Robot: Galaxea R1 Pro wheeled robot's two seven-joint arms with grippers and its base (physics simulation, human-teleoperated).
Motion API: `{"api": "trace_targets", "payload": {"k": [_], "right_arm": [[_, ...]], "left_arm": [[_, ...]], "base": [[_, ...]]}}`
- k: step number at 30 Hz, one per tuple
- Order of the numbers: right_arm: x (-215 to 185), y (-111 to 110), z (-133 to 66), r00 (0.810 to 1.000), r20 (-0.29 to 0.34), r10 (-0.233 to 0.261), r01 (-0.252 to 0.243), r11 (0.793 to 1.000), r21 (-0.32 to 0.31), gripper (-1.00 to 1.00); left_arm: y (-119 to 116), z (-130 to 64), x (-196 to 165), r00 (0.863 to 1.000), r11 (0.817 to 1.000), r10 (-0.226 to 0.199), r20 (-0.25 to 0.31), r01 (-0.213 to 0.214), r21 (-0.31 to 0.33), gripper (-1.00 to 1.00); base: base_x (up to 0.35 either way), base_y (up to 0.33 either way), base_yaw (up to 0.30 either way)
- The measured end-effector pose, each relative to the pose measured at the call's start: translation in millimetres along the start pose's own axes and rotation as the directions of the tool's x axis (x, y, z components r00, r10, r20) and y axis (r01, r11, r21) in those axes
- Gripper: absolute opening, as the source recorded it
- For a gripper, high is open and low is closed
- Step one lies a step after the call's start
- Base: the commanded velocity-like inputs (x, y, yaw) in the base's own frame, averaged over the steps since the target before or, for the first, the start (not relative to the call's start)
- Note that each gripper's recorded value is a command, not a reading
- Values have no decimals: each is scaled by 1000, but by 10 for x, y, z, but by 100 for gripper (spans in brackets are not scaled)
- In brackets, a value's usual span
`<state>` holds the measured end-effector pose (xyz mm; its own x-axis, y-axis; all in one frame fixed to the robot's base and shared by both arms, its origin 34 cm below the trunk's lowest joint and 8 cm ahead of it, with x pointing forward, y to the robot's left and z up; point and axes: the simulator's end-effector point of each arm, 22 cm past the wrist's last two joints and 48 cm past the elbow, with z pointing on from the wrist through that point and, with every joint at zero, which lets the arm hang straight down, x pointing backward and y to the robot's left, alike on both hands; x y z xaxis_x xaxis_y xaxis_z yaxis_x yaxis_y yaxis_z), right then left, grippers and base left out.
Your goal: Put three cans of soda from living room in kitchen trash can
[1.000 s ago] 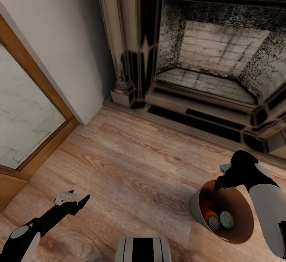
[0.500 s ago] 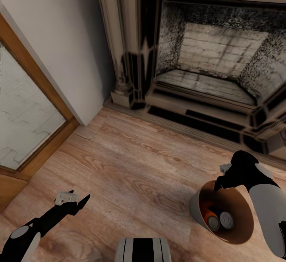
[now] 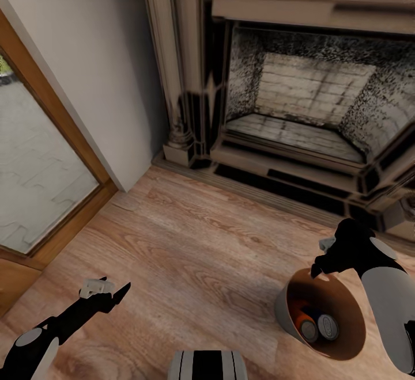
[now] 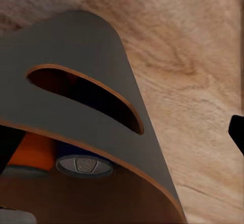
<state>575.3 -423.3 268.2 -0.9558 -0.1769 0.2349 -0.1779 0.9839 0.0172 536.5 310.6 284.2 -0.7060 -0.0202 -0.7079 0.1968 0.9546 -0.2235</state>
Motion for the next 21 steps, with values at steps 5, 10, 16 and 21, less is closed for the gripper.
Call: {"api": "trace_targets", "payload": {"k": [5,10,16,21], "right_arm": [[-15,-9,-112,1000,19,0,0,1000,5,100],[-26,-15,-221,999,37,-1,0,1000,10,100],[-41,-15,-355,998,63,4,-5,1000,7,100],[-55,-19,-473,996,86,7,-8,1000,7,100]], "left_arm": [[-1,-37,-97,1000,1000,7,18,-7,-6,100],[4,-70,-140,1000,1000,7,27,-7,-10,100],[-1,-113,-206,999,1000,9,39,-8,-12,100],[-15,-153,-299,998,1000,14,57,-13,-12,100]], "base": [[0,0,0],[0,0,0],[0,0,0],[0,0,0]]}}
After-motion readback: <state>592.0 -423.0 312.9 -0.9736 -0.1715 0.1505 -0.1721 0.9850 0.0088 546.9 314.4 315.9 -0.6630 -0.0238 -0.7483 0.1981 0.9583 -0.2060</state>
